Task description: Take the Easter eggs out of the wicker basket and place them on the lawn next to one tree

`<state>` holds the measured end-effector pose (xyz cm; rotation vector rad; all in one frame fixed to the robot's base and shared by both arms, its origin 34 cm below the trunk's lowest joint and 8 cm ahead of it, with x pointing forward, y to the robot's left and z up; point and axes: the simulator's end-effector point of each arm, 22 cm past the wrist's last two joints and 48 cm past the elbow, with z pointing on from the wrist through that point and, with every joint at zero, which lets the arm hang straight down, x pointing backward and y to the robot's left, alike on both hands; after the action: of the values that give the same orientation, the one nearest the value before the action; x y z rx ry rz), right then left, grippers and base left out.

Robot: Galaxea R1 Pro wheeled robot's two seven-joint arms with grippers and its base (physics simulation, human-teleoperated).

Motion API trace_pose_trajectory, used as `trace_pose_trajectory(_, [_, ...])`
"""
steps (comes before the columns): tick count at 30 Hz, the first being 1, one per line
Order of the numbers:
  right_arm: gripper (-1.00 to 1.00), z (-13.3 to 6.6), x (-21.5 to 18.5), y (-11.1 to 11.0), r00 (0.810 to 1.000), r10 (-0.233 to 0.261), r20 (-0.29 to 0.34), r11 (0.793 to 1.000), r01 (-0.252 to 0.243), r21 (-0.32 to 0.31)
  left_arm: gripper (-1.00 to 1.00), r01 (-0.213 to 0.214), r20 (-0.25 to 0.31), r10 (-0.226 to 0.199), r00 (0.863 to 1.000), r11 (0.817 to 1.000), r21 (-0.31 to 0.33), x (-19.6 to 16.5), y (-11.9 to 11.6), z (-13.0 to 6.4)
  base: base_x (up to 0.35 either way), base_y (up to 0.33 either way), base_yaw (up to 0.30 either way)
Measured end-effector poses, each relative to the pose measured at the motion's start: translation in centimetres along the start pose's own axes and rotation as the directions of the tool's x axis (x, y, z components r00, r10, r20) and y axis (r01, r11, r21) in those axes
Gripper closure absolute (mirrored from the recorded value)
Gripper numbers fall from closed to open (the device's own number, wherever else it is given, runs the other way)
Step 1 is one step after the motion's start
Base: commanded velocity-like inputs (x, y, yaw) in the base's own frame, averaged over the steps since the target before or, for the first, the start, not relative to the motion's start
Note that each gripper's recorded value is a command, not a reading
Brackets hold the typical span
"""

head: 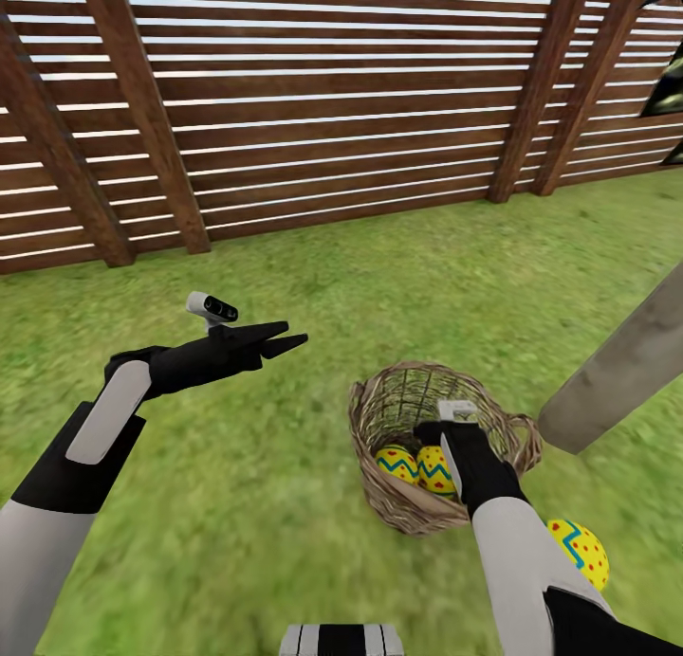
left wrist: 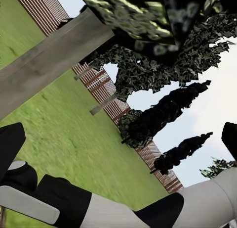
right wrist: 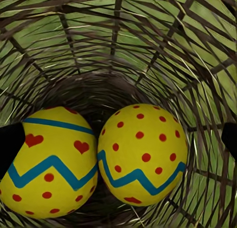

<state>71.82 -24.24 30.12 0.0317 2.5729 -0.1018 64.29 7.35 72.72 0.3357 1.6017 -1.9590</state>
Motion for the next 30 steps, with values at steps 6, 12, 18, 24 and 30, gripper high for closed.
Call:
trace_pose_trajectory(6, [-1.0, 1.1, 1.2, -0.2, 1.0, -0.001, -0.023, 1.0, 0.001, 0.004, -1.0, 0.023, 0.003, -0.023, 1.0, 1.0, -0.007, 0.3, 1.5, -0.3, 0.0, 0.0, 0.0])
trace_pose_trajectory(12, [-1.0, 2.2, 2.6, -0.4, 0.999, -0.001, -0.047, 1.0, 0.001, 0.008, -1.0, 0.047, 0.006, -0.046, 0.999, 0.999, -0.013, 0.7, 2.9, -0.6, 0.0, 0.0, 0.0])
trace_pose_trajectory(18, [-1.0, 3.2, 3.9, -0.5, 0.998, 0.0, -0.07, 1.0, 0.001, 0.015, -1.0, 0.07, 0.008, -0.07, 0.997, 0.997, -0.019, 1.2, 4.4, -0.8, 0.0, 0.0, 0.0])
trace_pose_trajectory(24, [-1.0, 4.0, 5.0, -0.8, 0.996, -0.002, -0.09, 1.0, 0.004, 0.031, -1.0, 0.091, 0.011, -0.09, 0.996, 0.996, -0.024, 1.5, 5.6, -1.0, 0.0, 0.0, 0.0])
trace_pose_trajectory(30, [-1.0, 3.9, 4.6, -0.5, 0.997, -0.001, -0.08, 1.0, 0.002, 0.012, -1.0, 0.091, 0.011, -0.091, 0.996, 0.996, -0.024, 1.5, 5.6, -1.0, 0.0, 0.0, 0.0])
